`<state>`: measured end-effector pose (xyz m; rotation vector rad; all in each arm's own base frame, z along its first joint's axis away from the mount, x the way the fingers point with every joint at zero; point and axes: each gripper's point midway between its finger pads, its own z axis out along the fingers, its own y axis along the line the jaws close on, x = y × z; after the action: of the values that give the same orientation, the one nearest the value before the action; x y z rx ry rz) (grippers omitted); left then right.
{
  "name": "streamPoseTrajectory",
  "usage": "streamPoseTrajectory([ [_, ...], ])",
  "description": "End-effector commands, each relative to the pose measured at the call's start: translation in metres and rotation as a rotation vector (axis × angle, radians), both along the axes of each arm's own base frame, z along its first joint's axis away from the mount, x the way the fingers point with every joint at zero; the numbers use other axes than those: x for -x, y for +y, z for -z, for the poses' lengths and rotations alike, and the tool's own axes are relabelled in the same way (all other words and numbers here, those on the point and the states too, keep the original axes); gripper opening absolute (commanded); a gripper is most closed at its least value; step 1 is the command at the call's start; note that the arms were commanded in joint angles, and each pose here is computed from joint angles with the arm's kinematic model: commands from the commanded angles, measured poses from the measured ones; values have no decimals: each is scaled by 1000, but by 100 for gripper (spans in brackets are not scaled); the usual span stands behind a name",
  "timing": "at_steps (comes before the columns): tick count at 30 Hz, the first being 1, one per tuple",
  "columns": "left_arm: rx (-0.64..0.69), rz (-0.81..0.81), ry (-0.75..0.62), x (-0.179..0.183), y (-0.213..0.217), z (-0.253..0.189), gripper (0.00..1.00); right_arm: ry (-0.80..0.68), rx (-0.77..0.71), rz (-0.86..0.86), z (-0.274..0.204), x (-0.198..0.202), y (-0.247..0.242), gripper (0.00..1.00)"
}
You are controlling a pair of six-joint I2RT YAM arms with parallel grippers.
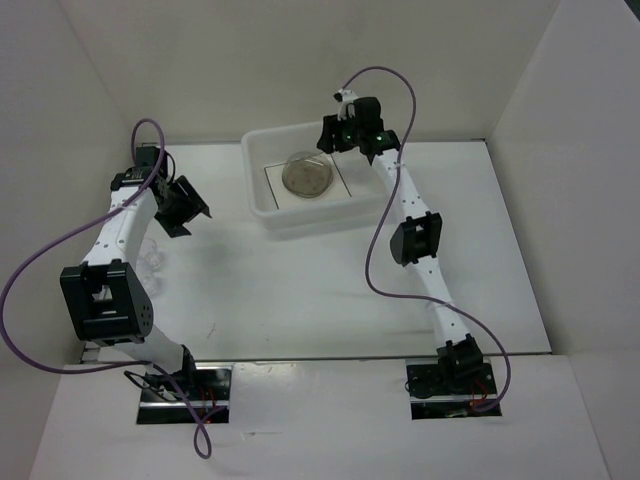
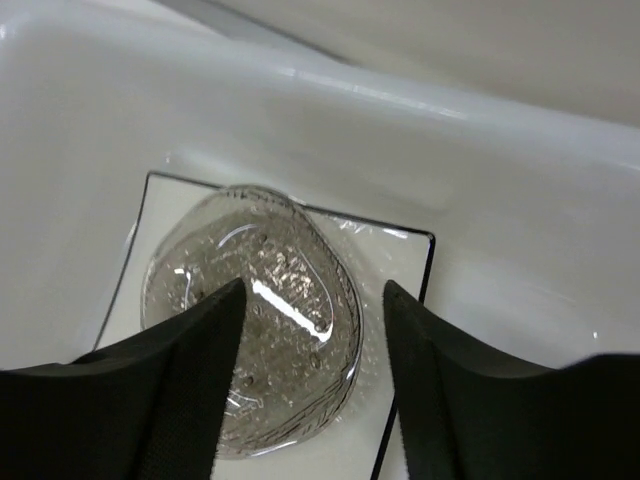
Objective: Place the mixed dishes into the plastic bin
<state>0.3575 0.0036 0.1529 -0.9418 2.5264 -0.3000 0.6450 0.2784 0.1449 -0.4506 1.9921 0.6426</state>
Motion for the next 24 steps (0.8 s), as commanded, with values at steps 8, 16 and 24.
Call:
streamPoseTrajectory([
  [8,0,21,7,5,-2,2,73,49,90,-158,44,24,11,54],
  [16,9,25,15,5,-3,6,73,56,103,-140,56,20,9,51],
  [24,8,25,6,2,-3,6,73,68,100,-113,61,17,7,28],
])
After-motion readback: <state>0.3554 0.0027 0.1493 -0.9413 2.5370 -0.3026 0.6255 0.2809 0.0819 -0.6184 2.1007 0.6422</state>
